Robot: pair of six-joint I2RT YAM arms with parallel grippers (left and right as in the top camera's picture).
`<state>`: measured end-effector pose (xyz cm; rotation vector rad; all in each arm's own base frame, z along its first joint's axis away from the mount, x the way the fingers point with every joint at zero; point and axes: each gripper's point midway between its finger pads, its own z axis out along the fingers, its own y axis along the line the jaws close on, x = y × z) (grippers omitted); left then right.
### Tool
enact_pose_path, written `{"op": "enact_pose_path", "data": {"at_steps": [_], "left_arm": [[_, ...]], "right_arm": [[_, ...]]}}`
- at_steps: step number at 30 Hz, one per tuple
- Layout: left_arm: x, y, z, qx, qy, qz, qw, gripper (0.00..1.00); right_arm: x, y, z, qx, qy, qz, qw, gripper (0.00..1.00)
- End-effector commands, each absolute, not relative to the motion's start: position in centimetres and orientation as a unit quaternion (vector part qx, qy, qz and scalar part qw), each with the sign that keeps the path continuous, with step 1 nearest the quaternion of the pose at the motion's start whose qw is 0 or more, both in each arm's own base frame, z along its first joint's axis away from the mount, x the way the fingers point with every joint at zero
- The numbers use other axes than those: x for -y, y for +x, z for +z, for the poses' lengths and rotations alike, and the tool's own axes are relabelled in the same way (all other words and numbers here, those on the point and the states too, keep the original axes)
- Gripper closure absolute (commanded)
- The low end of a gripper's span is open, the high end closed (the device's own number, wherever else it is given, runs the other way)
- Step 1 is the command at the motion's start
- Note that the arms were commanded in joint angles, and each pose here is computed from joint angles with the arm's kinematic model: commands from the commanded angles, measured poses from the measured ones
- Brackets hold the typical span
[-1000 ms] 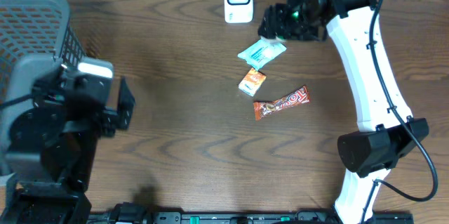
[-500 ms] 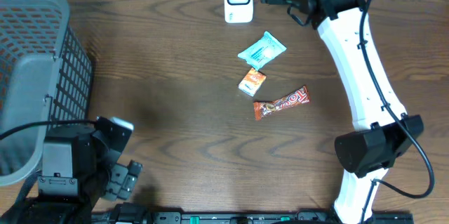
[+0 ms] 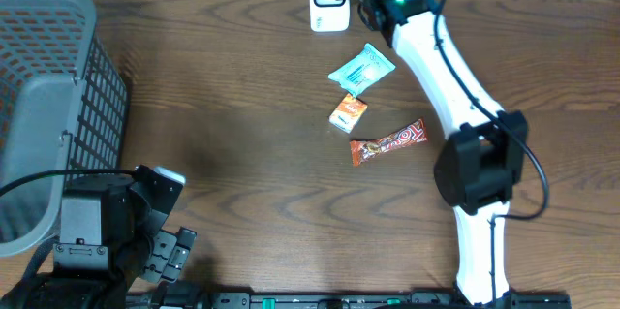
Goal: Scan the item barcode
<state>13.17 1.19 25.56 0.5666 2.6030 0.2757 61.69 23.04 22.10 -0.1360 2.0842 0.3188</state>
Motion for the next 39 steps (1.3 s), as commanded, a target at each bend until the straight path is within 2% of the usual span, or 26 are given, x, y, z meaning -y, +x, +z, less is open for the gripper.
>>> {"op": "enact_pose_path", "data": {"at_steps": [1, 9, 13, 17, 25, 39], "left_arm": [[-1.3, 13.1, 25.8, -0.945, 0.206, 0.104, 0.233, 0.02], [-1.3, 13.1, 25.8, -0.945, 0.206, 0.104, 0.233, 0.02], [-1.3, 13.1, 25.8, -0.945, 0.206, 0.104, 0.233, 0.02], [-1.3, 13.1, 25.8, -0.945, 0.206, 0.104, 0.233, 0.02], [-1.3, 13.1, 25.8, -0.945, 0.206, 0.104, 0.233, 0.02], [-1.3, 13.1, 25.8, -0.945, 0.206, 0.104, 0.233, 0.02]], "right_arm": [[-22.7, 63.3, 20.7, -0.851, -0.051, 0.104, 0.512, 0.56], [-23.5, 65.7, 18.4, -0.827, -0.078, 0.092, 0.55, 0.54], [-23.9, 66.3, 18.6, -0.81, -0.101, 0.078, 0.572, 0.57], [-24.4, 66.8, 18.9, -0.796, -0.11, 0.068, 0.592, 0.54], [-25.1, 66.9, 16.9, -0.8, -0.111, 0.062, 0.586, 0.55], [-25.8, 66.1, 19.7, -0.791, -0.121, 0.064, 0.596, 0.52]]}}
